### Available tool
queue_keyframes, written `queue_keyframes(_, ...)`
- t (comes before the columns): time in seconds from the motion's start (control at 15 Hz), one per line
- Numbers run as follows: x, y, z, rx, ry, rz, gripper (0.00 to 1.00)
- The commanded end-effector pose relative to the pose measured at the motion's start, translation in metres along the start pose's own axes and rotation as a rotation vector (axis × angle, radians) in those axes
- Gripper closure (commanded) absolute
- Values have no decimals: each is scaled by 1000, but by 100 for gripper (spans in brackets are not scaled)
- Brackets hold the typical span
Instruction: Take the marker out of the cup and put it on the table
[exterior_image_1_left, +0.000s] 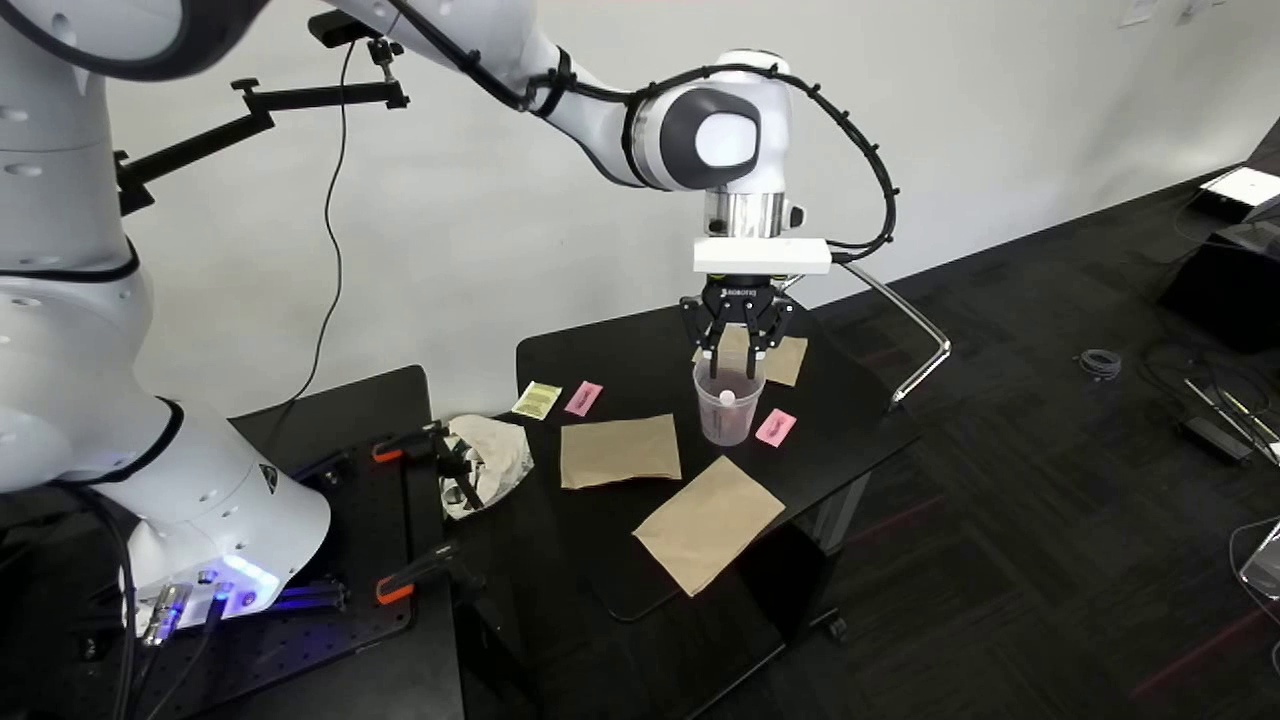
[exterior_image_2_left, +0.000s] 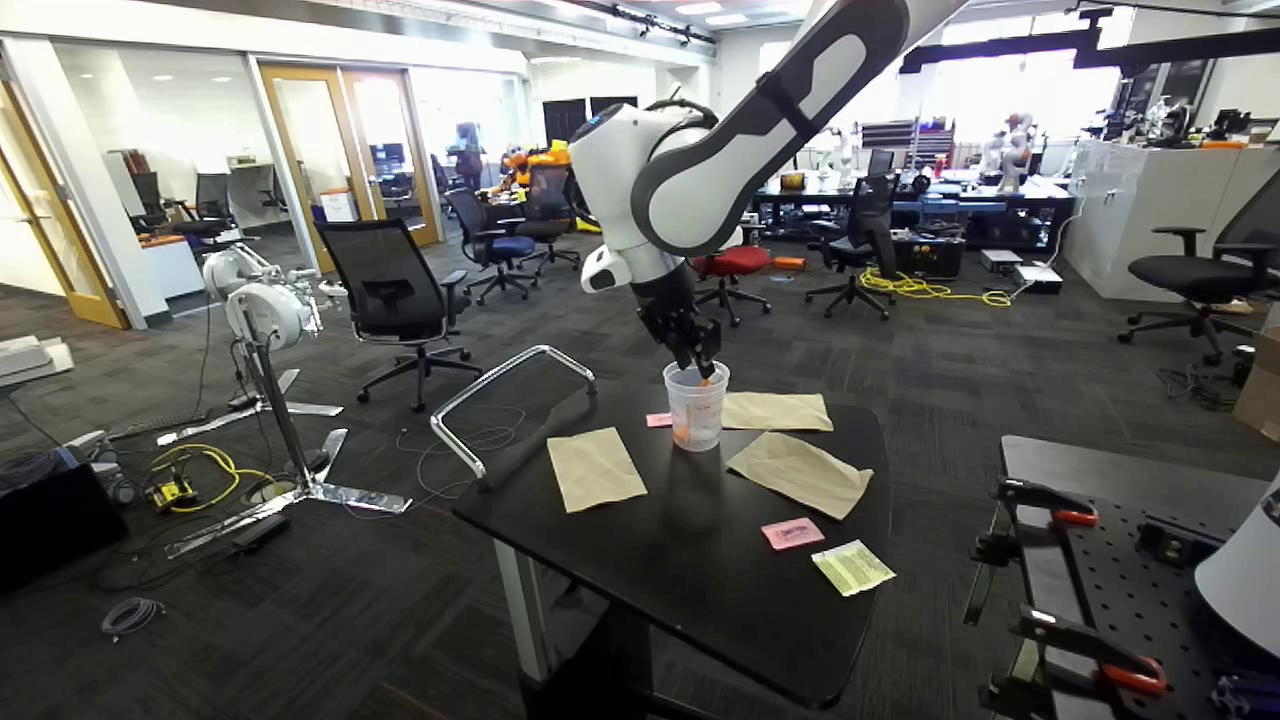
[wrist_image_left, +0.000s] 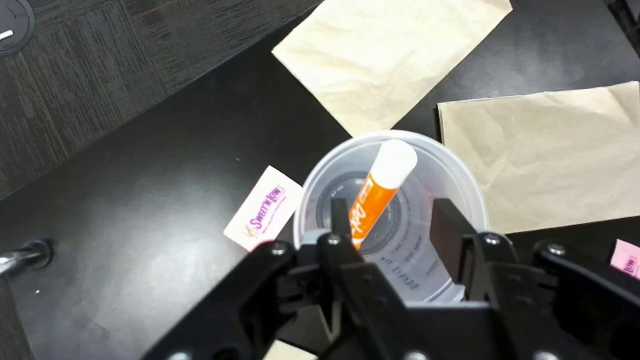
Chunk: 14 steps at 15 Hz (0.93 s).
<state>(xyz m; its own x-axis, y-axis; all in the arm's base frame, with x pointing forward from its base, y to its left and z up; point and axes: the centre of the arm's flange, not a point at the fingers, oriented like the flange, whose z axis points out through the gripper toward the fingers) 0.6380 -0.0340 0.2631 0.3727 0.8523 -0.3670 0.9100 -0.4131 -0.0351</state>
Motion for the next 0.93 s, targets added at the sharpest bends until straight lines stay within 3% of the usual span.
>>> queue_keyframes(0.0, 0, 8, 0, -3, 6, -27, 53)
queue_keyframes(0.87, 5, 6, 18, 28, -10, -34, 53)
